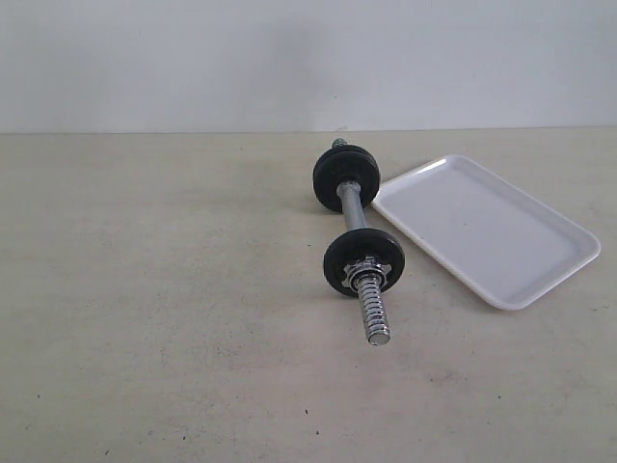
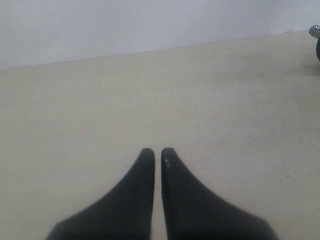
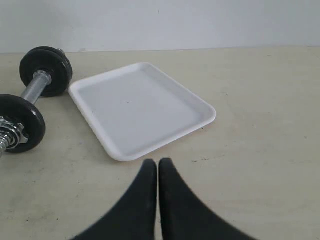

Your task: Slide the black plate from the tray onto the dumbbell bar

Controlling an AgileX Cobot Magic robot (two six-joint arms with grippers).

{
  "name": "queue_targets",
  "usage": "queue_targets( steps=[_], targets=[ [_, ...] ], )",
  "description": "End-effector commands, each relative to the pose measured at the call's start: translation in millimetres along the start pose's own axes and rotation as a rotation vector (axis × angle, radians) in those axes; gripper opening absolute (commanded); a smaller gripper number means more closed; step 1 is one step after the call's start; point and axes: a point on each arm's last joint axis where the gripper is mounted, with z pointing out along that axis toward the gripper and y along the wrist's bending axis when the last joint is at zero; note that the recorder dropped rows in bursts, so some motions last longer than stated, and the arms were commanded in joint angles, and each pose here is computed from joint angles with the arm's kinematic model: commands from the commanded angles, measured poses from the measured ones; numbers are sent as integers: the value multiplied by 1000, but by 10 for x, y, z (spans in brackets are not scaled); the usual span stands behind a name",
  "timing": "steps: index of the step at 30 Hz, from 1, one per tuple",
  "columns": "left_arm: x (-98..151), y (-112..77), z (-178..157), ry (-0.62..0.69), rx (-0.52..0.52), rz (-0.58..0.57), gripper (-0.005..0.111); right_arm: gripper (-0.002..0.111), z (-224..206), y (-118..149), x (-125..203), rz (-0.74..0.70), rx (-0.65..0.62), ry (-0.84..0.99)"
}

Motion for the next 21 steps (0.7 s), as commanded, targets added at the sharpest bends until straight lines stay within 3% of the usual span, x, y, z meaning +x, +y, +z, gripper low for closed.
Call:
queue_targets(
  steps=[1,21],
  targets=[
    [4,-4,2,-7,6,12,4,0,-5,-1,-17,4,2,-18],
    [-17,-2,1,-29,3,11,4,0,-5,-1,-17,4,2,-18]
  ],
)
